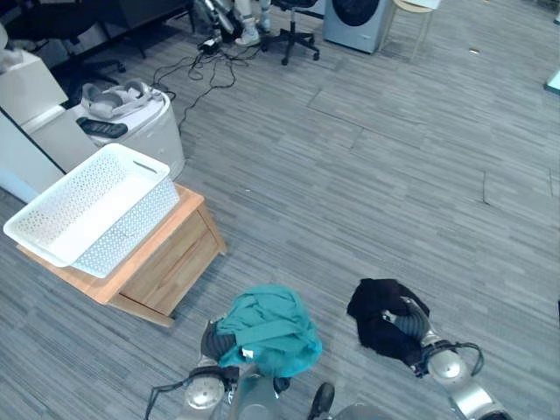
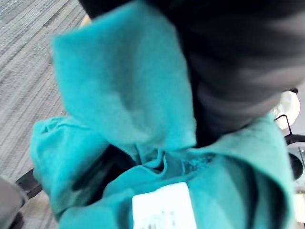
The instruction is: Tidy up the quilt and then pick up the clothes from the bed and put them into the laundry hamper.
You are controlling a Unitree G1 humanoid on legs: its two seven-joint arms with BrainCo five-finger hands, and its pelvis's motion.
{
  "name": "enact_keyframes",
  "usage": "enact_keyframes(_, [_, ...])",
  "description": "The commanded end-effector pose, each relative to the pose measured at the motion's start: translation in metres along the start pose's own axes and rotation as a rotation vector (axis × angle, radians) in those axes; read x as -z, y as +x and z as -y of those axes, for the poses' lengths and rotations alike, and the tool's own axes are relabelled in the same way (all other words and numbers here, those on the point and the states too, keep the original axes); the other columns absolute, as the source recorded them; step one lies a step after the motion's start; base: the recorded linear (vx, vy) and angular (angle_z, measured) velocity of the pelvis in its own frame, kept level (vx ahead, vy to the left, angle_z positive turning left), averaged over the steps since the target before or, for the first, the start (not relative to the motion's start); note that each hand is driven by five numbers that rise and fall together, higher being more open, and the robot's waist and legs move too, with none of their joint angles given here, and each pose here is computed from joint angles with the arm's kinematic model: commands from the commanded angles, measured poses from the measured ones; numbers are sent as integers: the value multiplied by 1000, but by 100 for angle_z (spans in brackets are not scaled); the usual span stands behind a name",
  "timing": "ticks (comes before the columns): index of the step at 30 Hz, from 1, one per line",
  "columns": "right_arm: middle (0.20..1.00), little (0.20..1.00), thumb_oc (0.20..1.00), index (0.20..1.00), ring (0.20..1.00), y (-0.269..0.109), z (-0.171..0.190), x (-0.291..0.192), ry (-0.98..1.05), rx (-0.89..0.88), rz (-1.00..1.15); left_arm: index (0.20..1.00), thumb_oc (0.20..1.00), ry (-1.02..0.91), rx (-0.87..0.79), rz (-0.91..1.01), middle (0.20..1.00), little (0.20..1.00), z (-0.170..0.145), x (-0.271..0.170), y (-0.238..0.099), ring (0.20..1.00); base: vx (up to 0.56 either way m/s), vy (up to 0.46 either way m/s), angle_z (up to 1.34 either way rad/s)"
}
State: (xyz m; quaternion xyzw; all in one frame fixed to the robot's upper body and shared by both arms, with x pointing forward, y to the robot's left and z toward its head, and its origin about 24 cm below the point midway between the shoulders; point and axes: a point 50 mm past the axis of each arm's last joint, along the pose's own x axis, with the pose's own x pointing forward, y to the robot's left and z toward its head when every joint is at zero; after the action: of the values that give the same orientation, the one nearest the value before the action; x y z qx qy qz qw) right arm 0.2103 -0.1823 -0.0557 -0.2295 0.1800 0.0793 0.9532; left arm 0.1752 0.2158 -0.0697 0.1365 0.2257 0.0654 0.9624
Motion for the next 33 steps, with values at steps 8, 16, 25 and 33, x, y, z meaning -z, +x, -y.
enact_keyframes(8, [200,200,200,200,200,16,3,-51,-9,23,228,200,200,157,-45,153,200,200,-27,-35,17,200,345,-54,97])
enact_keyframes(16, [200,200,200,200,200,10,-4,-42,5,-6,194,200,200,188,-77,132,200,200,-39,-30,21,200,302,-280,147])
enact_keyframes(25, [200,200,200,200,200,15,16,-43,-91,-9,195,200,200,140,-50,84,200,200,-31,-17,13,200,178,-85,63])
enact_keyframes(33, [200,200,200,200,200,19,7,-57,-109,-40,248,200,200,185,-76,45,200,200,-47,-7,1,200,241,183,16])
